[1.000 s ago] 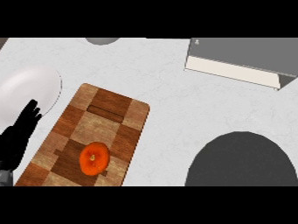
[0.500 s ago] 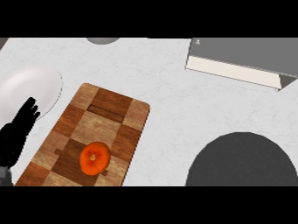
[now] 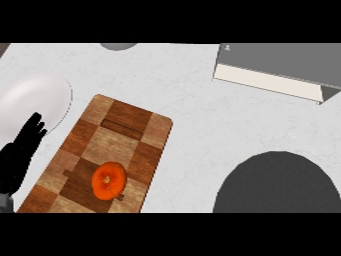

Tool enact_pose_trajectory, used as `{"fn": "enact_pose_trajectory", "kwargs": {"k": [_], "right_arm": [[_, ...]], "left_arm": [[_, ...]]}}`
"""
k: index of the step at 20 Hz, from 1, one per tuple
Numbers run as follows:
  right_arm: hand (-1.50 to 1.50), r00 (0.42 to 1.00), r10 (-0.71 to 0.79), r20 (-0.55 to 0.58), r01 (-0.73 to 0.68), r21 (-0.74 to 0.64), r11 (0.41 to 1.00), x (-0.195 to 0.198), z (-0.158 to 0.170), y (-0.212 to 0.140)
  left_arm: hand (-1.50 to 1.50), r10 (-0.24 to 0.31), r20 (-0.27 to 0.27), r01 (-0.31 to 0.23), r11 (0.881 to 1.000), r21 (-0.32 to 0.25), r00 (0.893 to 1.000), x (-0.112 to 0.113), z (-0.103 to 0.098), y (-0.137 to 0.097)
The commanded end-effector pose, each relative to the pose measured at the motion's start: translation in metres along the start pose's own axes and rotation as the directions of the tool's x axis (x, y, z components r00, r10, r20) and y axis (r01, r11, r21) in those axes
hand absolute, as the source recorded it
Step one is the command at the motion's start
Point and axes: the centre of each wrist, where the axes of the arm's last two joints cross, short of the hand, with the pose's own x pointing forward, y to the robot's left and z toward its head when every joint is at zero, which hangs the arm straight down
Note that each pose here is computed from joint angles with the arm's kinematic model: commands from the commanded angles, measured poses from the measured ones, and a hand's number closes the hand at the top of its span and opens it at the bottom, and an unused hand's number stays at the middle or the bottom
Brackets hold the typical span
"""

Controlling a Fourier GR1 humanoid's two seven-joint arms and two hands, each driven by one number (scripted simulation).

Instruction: Pick the tomato from the placemat and place it in the tiered shelf

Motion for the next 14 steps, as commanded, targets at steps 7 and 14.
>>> {"fn": "enact_pose_trajectory", "kwargs": {"k": [7, 14], "right_arm": [[-1.5, 0.997, 0.081, -0.015, -0.081, 0.012, 0.997, -0.019, -0.023, 0.043], [-1.5, 0.99, -0.14, -0.002, 0.14, 0.002, 0.99, -0.023, -0.031, 0.018]], "left_arm": [[0.0, -0.003, -0.003, 0.003, 1.0, -0.007, 1.0, -0.002, -0.007, 0.005], [0.0, -0.01, 0.002, 0.01, 1.0, -0.001, 1.0, -0.001, -0.001, 0.003]]}}
